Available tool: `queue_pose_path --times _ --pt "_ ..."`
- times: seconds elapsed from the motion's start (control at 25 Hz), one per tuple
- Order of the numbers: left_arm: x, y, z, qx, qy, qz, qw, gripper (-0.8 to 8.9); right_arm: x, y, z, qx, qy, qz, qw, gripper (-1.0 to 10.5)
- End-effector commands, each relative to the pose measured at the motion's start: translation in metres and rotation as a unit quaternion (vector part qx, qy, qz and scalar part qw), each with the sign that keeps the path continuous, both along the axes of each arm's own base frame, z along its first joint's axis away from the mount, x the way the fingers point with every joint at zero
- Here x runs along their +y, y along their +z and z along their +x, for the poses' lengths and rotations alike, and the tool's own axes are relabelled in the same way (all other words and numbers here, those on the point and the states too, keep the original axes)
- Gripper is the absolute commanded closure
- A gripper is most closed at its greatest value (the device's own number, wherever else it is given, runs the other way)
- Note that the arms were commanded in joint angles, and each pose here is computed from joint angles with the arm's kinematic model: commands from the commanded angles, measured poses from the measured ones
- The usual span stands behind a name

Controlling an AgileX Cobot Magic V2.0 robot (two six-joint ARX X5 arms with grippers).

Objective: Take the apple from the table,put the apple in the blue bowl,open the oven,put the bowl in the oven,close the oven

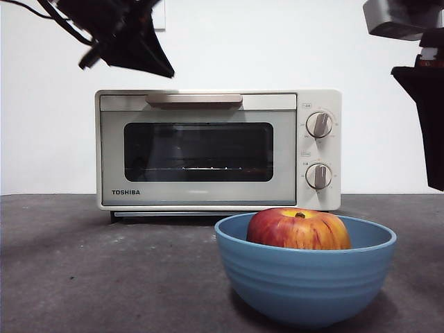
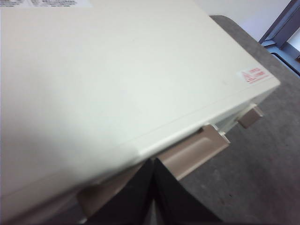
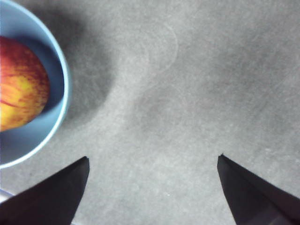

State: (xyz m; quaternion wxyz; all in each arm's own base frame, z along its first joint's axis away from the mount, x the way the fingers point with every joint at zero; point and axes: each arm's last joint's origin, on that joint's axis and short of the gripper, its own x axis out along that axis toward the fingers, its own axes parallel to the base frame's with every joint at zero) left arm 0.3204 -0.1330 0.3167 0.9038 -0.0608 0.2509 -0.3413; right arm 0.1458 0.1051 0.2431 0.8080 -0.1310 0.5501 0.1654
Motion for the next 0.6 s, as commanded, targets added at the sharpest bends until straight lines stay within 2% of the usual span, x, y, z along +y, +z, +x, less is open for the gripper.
queue_pose_path --times 0.04,0.24,0.6 --pt "-0.008 -0.003 0.01 -0.014 0.002 0.008 1.0 8.06 0.002 0.002 0.001 -0.004 -0.004 0.008 1.0 5.1" --pt "-0.014 -0.015 0.017 -0.009 0.009 0.02 1.0 8.06 0.002 0.002 0.001 -0.006 -0.006 0.01 1.0 5.1" --pt "-0.025 -0.03 0.015 0.025 -0.012 0.046 0.999 8.06 0.004 0.003 0.003 -0.015 -0.005 0.017 1.0 5.1"
